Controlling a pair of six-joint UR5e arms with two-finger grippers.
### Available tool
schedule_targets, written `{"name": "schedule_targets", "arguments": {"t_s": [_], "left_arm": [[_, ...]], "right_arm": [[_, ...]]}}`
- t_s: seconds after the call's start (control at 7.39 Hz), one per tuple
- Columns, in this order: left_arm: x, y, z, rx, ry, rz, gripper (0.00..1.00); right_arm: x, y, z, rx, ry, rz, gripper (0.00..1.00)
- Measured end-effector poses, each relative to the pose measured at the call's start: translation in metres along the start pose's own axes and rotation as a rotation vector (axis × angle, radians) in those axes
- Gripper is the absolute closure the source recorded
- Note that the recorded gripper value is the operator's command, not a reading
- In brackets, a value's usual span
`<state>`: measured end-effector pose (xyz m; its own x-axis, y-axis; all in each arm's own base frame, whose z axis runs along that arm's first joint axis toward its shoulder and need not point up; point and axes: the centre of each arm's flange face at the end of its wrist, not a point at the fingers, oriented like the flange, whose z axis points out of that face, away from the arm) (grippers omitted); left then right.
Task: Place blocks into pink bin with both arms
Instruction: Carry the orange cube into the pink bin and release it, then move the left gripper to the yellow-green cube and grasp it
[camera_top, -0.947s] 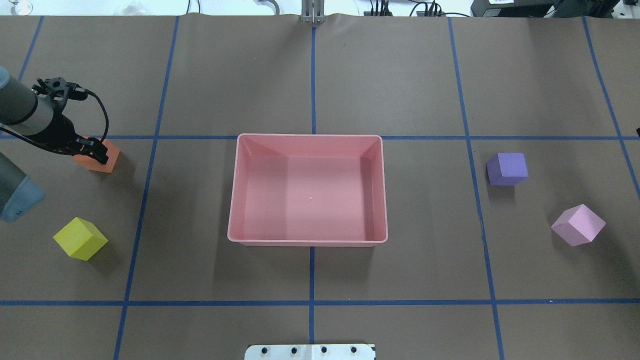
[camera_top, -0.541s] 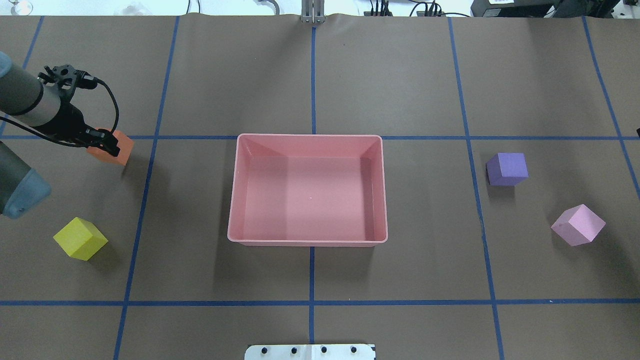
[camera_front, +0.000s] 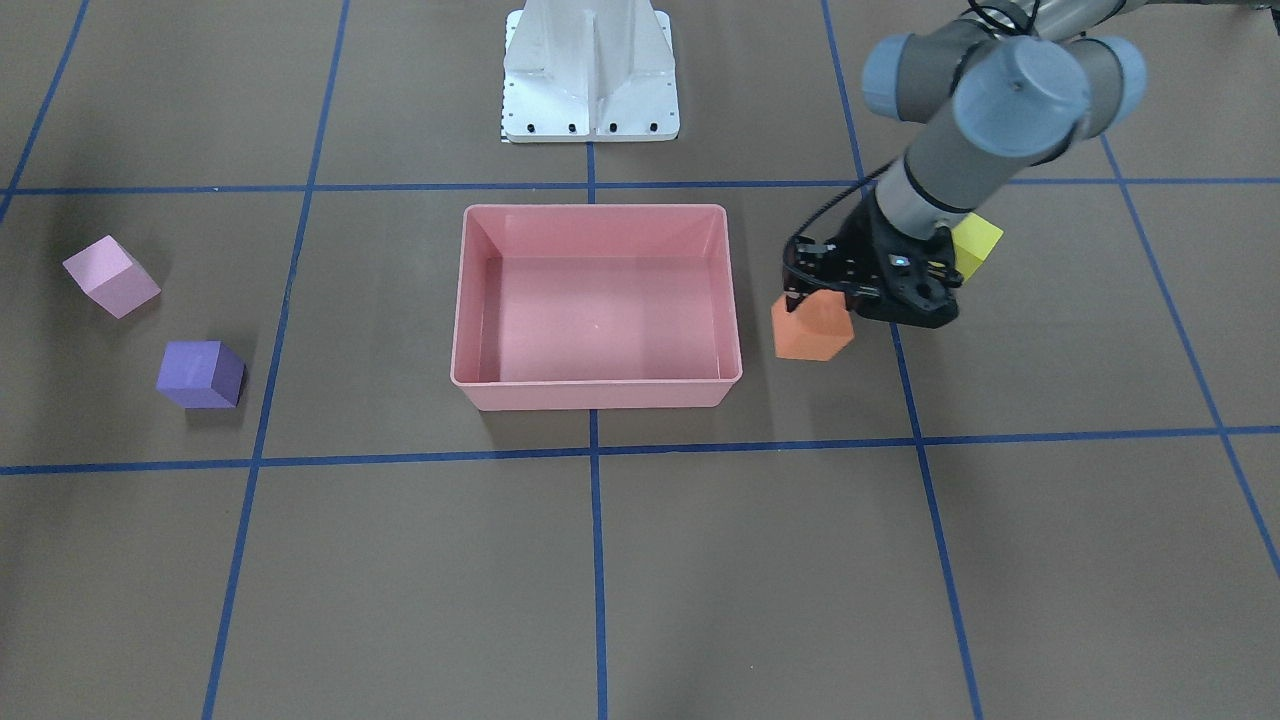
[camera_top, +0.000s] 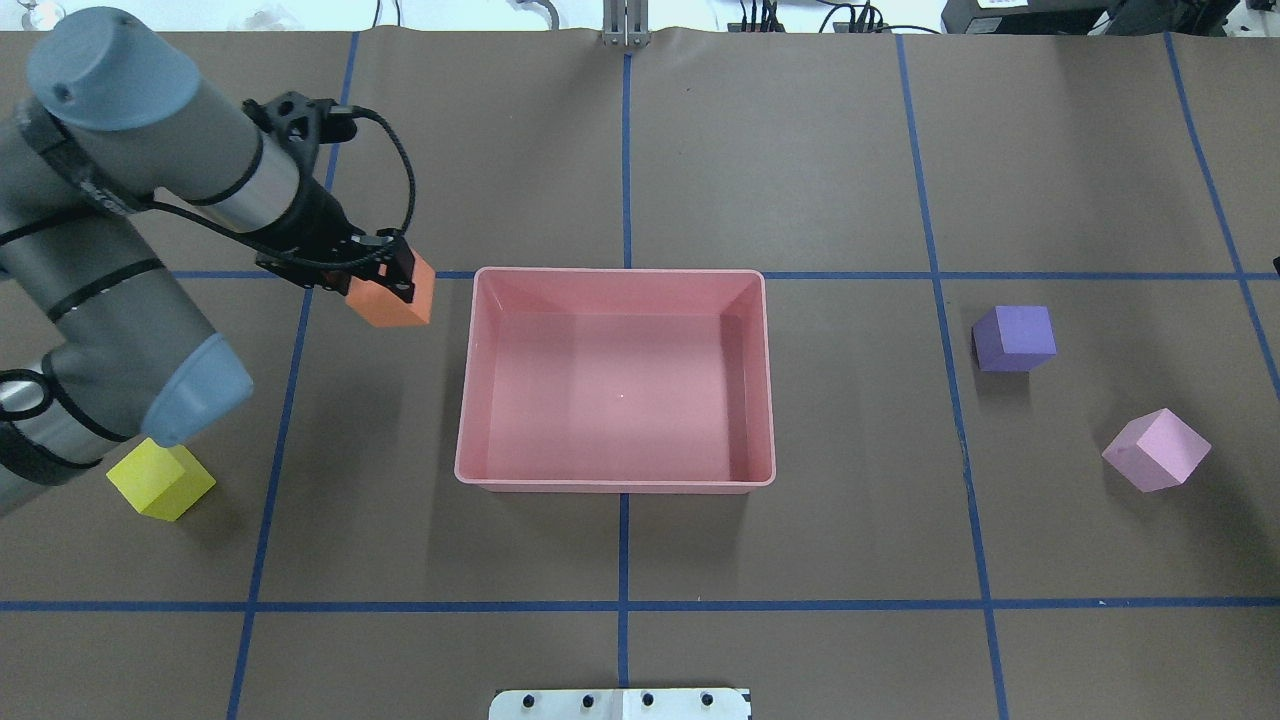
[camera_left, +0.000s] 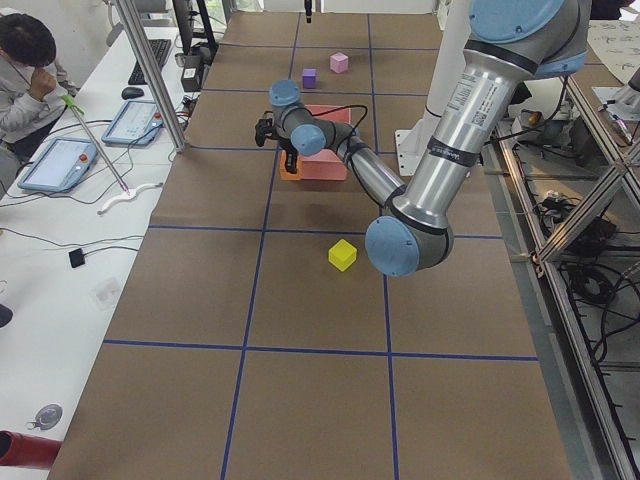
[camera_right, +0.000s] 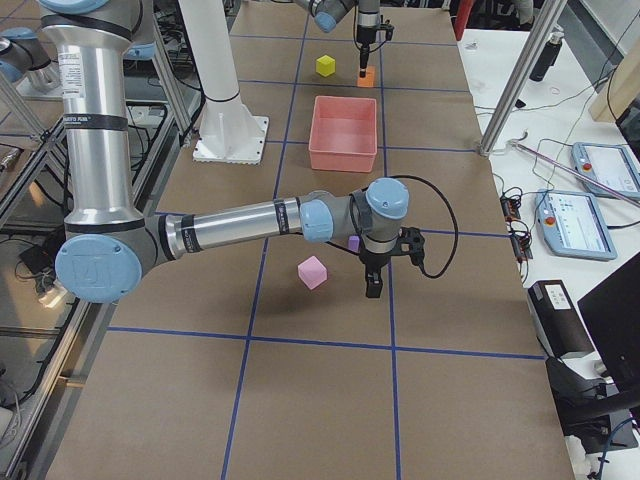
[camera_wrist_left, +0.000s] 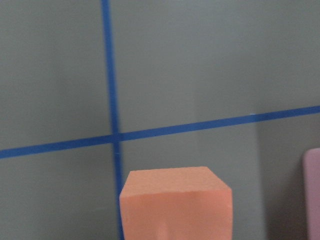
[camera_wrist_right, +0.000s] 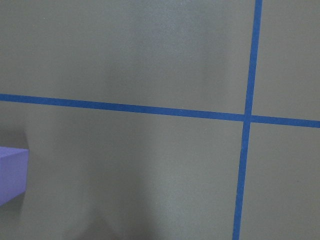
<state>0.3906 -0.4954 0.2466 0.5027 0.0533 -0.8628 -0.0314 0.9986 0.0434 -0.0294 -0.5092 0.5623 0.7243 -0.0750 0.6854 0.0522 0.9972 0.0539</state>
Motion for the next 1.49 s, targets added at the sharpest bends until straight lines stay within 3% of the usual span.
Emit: {"name": "schedule_targets", "arguments": {"t_s": [0.14,0.41,0.68,0.95,1.49], "left_arm": [[0.048,0.017,0.013,-0.027,0.032,-0.020,0.02],[0.090,0.037,0.032,-0.044,0.044,-0.030,0.00],[0.070,0.034,0.033,-0.032,0.022,-0.034,0.00],[-0.003,0.040,0.023,-0.018,-0.029,0.039,0.00],[-0.171,0.086,-0.008,-0.021,-0.171,0.344,0.00]], "right_arm": [[0.000,0.000,0.000,0.000,0.000,0.000,0.00],[0.000,0.000,0.000,-0.001,0.000,0.001,0.00],[0.000,0.000,0.000,-0.001,0.000,0.001,0.00],[0.001,0.000,0.001,-0.001,0.000,0.001,0.00],[0.000,0.000,0.000,0.000,0.000,0.000,0.00]]}}
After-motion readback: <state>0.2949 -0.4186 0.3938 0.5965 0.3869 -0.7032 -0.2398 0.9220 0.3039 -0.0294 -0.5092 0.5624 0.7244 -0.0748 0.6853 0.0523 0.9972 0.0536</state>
